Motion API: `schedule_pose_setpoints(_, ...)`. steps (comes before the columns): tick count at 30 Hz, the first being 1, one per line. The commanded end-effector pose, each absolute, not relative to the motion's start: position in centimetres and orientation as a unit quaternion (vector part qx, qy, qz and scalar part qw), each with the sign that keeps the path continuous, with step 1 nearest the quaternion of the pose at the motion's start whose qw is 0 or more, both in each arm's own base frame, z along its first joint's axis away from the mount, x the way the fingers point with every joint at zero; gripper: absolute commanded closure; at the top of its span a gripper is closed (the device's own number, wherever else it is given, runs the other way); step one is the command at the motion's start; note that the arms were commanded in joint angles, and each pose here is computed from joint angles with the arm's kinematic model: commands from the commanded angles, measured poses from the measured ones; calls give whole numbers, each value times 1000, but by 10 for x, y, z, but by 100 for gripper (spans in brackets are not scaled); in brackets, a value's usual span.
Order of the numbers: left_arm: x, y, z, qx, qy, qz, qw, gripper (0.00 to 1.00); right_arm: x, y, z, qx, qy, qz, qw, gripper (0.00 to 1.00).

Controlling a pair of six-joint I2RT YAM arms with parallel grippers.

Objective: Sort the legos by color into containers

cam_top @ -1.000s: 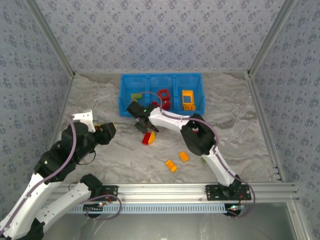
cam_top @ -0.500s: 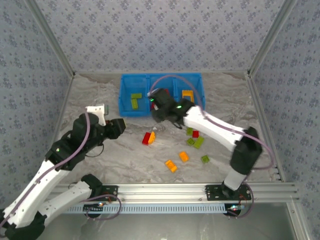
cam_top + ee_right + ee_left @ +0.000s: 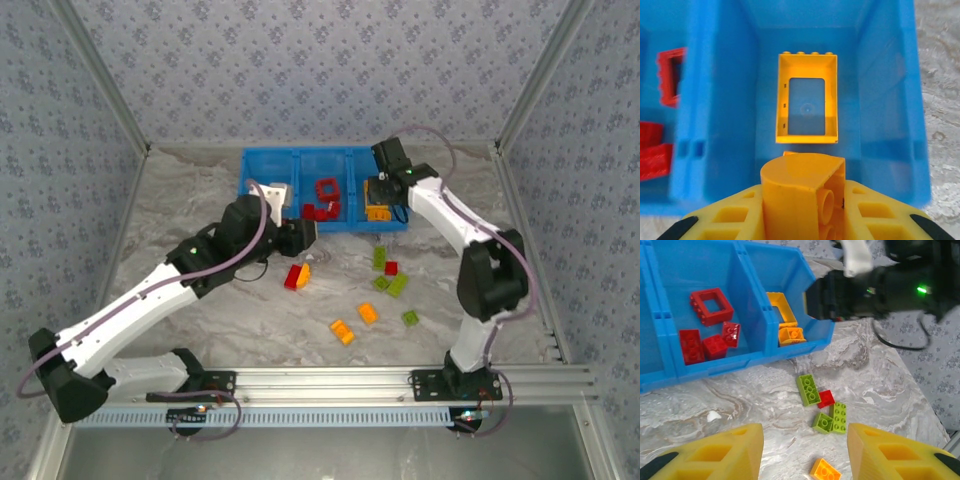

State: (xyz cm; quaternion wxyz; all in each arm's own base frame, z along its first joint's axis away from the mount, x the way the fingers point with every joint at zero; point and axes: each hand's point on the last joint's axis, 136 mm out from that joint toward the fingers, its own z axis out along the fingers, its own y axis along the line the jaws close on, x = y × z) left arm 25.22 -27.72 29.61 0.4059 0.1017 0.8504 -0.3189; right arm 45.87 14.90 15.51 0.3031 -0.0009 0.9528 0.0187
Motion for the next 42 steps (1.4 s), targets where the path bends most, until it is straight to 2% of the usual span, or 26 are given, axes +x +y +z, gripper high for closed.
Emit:
schedule_pose_setpoints(1, 253, -289, 330, 112, 820, -350, 439, 52, 475, 143, 149, 24, 958, 8, 285, 67)
schedule_pose_setpoints(13, 249, -284, 327, 113, 822, -344, 440, 52, 484, 115, 108, 27, 957, -181, 224, 62)
schedule_pose_setpoints(21, 248, -282, 330, 116, 821, -344, 441, 52, 479, 110, 87, 39, 957, -203, 201, 57)
schedule_pose_setpoints(26, 247, -281, 330, 115, 821, -344, 442, 52, 479, 111, 84, 45, 958, -202, 198, 46)
schedule_pose_setpoints(28, 247, -280, 329, 114, 821, -343, 441, 52, 479, 113, 88, 45, 958, -200, 202, 40)
schedule_pose_setpoints(31, 247, -280, 325, 112, 824, -340, 439, 52, 480, 118, 100, 46, 956, -193, 217, 38)
schedule_pose_setpoints(38, 249, -264, 282, 90, 867, -278, 404, 53, 478, 129, 154, 63, 948, -157, 271, 43)
schedule_pose_setpoints(42, 241, -246, 234, 84, 902, -223, 361, 54, 469, 130, 198, 78, 937, -132, 314, 46)
